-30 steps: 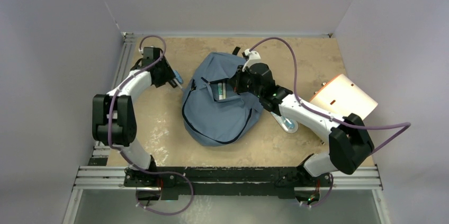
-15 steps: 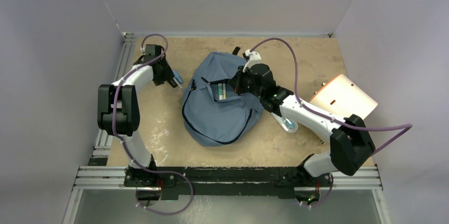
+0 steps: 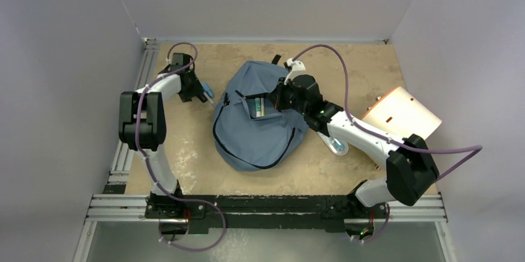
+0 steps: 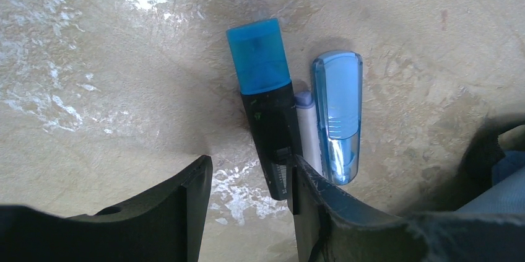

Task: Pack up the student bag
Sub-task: Pick up the stationery from the center of the board.

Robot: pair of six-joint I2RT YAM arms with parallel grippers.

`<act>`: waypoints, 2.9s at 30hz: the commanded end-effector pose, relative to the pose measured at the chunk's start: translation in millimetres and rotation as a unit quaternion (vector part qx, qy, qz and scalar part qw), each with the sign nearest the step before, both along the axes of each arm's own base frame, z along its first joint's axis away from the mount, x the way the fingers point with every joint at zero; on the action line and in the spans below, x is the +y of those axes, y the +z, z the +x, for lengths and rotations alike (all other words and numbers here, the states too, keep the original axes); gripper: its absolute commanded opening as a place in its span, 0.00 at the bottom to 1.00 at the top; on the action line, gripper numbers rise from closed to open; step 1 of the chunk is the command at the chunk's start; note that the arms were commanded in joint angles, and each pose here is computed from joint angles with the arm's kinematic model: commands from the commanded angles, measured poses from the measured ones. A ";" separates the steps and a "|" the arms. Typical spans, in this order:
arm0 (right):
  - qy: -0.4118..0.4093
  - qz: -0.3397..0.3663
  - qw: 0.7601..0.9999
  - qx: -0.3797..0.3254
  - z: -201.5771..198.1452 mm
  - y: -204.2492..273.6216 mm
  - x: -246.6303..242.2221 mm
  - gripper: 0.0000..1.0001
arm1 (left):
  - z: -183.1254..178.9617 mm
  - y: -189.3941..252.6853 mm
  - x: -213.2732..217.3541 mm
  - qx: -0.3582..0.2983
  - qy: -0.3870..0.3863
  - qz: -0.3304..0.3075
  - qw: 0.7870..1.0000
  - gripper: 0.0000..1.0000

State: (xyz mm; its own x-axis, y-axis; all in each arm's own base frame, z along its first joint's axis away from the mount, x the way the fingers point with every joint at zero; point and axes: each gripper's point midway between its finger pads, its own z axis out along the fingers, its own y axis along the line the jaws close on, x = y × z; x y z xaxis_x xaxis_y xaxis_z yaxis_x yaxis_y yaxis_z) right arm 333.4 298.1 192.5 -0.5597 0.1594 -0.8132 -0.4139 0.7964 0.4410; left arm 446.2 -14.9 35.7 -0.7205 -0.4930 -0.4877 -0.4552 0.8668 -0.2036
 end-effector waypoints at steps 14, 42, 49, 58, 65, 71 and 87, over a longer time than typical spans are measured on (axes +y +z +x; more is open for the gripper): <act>0.014 0.045 0.998 -0.032 -9.3 39.7 5.5 0.00 | 15.9 4.1 6.8 0.003 -0.003 0.008 1.000 0.45; -0.001 0.031 0.999 -0.026 -8.1 26.9 -1.3 0.00 | 25.3 7.3 4.8 -0.012 -0.013 -0.002 1.000 0.44; -0.004 0.030 0.999 -0.026 -8.3 26.8 -2.9 0.00 | 15.8 -0.9 18.9 0.022 0.001 0.034 0.999 0.43; -0.006 0.028 0.999 -0.027 -9.2 25.7 -4.7 0.00 | 11.3 -9.9 23.9 0.048 -0.002 0.050 0.998 0.37; -0.013 0.024 0.999 -0.031 -8.3 26.4 -8.6 0.00 | 16.3 -19.4 23.2 0.061 -0.034 0.057 0.996 0.40; -0.011 0.026 0.999 -0.030 -8.6 27.4 -7.1 0.00 | 10.5 -27.6 30.5 0.094 -0.046 0.109 0.989 0.41; -0.016 0.025 0.999 -0.033 -9.2 29.8 -10.7 0.00 | 5.3 -32.9 14.0 0.108 -0.068 0.095 0.987 0.19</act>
State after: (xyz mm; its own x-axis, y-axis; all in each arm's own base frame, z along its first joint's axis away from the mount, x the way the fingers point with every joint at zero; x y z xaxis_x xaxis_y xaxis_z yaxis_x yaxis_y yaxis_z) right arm 325.2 285.8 187.3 -0.5640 0.1624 -0.8097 -0.3869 0.8143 0.4328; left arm 468.2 3.1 22.2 -0.8237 -0.3207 -0.4676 -0.3758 0.9263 0.0266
